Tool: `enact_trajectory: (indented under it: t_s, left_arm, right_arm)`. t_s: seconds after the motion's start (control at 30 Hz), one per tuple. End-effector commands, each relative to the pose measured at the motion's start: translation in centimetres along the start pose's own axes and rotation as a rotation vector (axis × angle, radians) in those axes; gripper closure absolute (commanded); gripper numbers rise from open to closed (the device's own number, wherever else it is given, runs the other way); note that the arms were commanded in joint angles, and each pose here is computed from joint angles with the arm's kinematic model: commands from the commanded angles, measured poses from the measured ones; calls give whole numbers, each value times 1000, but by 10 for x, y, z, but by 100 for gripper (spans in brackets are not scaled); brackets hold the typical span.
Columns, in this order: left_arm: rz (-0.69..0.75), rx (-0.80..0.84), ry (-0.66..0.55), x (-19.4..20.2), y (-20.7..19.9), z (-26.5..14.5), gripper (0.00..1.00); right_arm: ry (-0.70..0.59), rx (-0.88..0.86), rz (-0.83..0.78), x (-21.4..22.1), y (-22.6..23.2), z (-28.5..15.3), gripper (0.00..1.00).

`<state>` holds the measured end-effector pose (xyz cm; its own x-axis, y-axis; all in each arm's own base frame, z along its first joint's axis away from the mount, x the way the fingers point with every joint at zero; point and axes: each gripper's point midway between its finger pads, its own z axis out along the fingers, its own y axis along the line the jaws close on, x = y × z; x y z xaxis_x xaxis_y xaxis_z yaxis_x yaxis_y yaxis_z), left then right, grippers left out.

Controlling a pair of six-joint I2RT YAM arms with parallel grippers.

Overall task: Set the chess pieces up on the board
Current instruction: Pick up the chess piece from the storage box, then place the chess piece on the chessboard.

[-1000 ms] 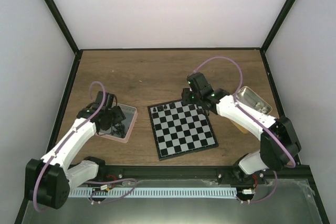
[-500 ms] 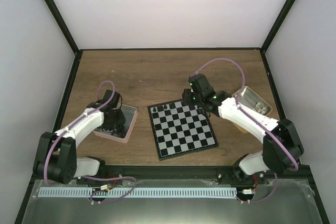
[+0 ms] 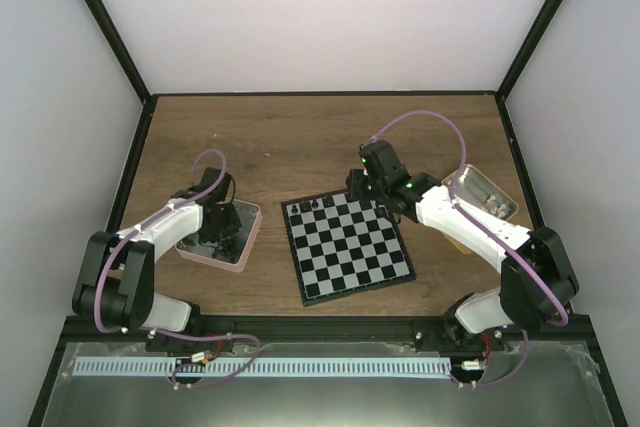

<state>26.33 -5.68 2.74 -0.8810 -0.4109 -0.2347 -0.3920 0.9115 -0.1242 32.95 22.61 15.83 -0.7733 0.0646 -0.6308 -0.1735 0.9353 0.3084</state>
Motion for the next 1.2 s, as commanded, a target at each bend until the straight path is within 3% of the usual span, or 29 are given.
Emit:
enact_trajectory:
  t_s: [0.0, 0.17, 0.3, 0.53, 0.8, 0.97, 1.17]
  left_arm:
    - [19, 23, -3, -7, -7, 3, 72]
    - [26, 17, 19, -1, -5, 8, 72]
    - [26, 17, 11, -3, -5, 7, 84]
    - [-15, 82, -170, -31, -12, -31, 85]
    - [-111, 308, -281, -45, -40, -80, 83]
    - [-215, 573, -233, -40, -75, -111, 82]
    - [-383, 789, -70, -24, -102, -126, 82]
  right_arm:
    - [-27, -12, 8, -8, 2, -3, 59]
    - [-24, -20, 5, -9, 4, -2, 59]
    - [-24, -29, -7, -11, 7, -2, 59]
    - [5, -161, -42, -6, 30, -5, 55]
    - [-28, -459, 9, -5, 74, -26, 46]
    - [-52, -718, 61, 7, 124, -45, 42]
    - [-47, -803, 50, 25, 183, -40, 41]
